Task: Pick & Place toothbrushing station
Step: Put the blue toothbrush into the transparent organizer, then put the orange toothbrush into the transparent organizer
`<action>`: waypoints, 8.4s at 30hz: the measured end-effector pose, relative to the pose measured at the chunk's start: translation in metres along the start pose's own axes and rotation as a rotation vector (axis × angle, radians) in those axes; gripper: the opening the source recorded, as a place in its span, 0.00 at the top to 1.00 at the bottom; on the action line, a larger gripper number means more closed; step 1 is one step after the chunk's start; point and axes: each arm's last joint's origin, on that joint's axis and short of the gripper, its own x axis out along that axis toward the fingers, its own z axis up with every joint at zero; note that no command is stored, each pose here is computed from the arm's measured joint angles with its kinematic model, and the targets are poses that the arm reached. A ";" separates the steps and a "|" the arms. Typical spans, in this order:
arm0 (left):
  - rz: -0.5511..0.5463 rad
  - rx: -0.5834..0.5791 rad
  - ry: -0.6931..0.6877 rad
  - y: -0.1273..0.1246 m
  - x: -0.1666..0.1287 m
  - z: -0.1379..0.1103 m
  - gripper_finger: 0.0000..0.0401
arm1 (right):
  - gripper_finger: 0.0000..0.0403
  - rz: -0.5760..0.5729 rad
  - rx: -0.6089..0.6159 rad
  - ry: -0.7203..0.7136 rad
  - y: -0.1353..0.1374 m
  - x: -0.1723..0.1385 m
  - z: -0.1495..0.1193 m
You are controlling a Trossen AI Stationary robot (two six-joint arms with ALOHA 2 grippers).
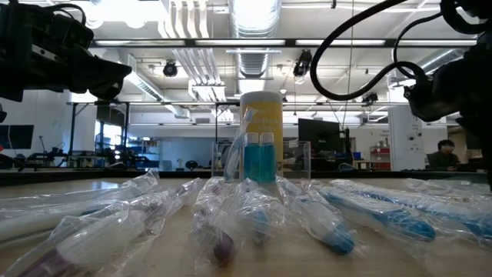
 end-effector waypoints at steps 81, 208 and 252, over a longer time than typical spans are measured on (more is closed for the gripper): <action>0.017 0.010 -0.005 0.000 0.000 0.000 0.96 | 0.96 0.474 -0.437 -1.173 -0.073 0.014 0.193; 0.015 -0.194 0.066 0.000 0.000 -0.007 0.97 | 0.97 0.200 -0.487 -0.381 0.043 -0.077 0.060; 0.047 -0.156 0.066 0.001 0.000 -0.007 0.98 | 0.97 0.267 -0.469 -1.529 -0.061 -0.071 0.138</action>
